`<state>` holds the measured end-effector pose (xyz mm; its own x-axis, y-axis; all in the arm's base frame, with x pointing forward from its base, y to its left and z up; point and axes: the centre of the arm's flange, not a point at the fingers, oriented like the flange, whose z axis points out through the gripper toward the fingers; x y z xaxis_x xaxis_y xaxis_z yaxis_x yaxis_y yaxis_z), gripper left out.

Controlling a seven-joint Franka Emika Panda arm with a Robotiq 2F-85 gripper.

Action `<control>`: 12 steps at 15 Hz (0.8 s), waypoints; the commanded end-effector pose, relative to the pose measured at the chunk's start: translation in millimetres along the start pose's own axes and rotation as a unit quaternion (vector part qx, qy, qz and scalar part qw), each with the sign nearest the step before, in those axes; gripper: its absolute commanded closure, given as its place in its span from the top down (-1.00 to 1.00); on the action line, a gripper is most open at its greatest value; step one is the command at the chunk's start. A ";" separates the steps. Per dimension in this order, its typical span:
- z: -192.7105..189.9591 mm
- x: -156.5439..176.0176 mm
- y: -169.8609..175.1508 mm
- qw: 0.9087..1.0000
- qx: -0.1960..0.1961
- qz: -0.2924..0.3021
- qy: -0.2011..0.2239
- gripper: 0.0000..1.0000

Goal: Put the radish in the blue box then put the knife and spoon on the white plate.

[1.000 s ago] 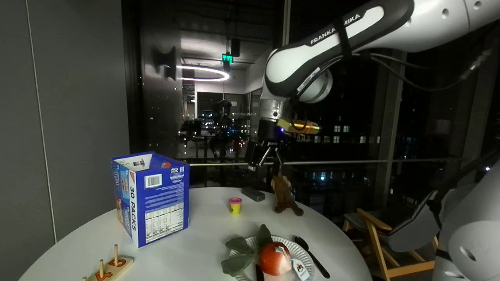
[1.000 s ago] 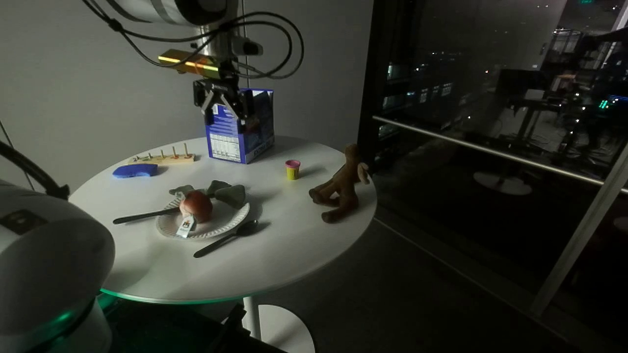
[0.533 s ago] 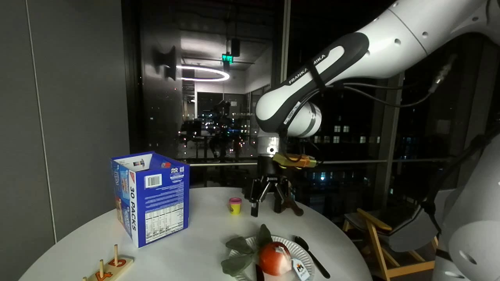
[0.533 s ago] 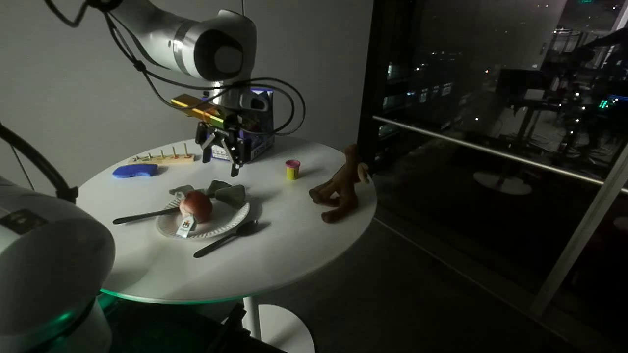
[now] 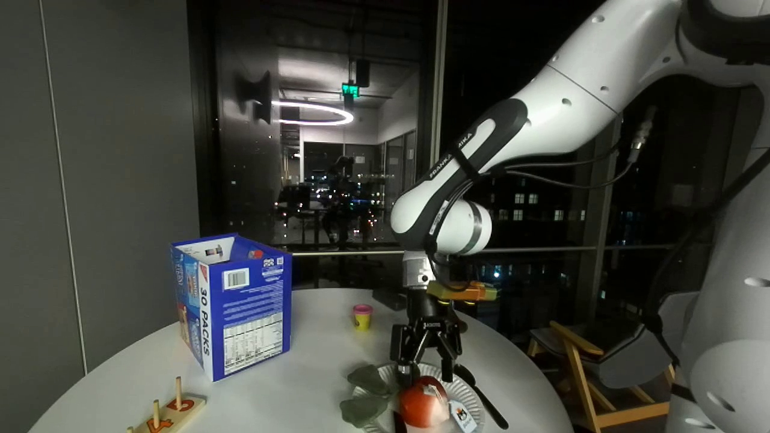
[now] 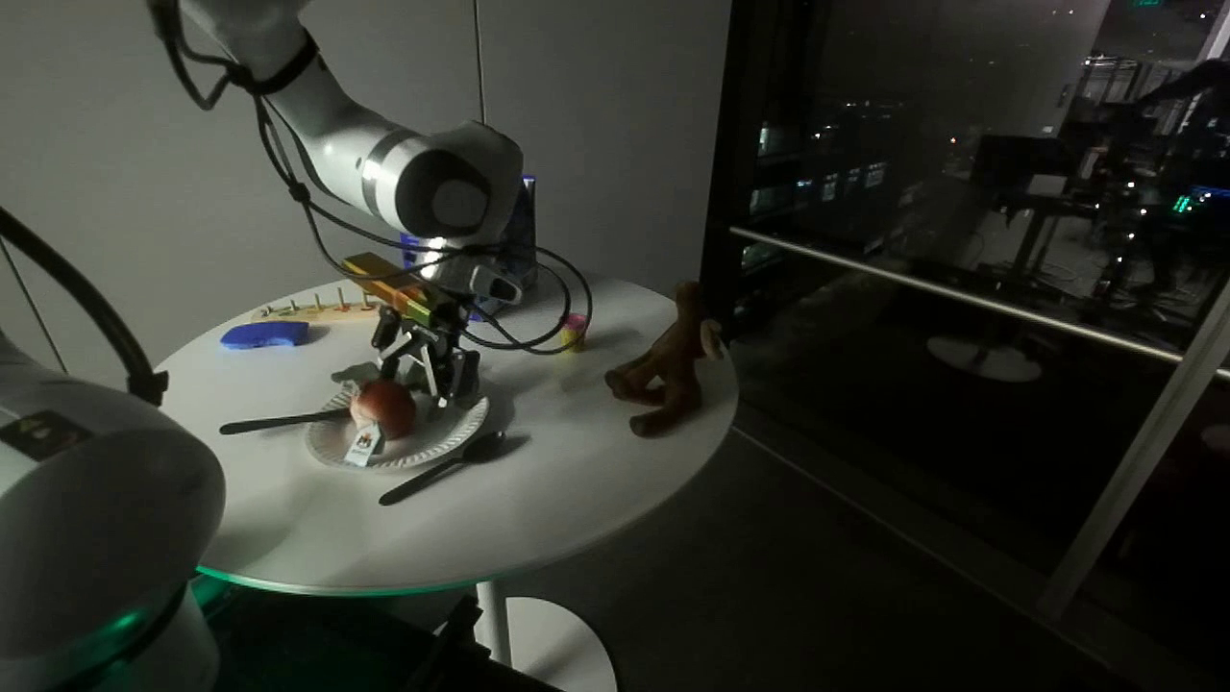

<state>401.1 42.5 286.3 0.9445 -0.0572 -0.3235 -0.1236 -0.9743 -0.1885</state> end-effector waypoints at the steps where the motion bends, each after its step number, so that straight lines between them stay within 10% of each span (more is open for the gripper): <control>1: 21.8 15.7 8.7 1.000 0.017 -0.001 -0.012 0.48; 9: 6.0 1.9 7.6 1.000 -0.008 0.007 0.012 -0.70; 12: -16.4 -24.8 -3.9 0.999 -0.028 -0.008 0.035 -0.84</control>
<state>406.2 37.9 277.9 0.9463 -0.0549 -0.3186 -0.1174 -0.9765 -0.1805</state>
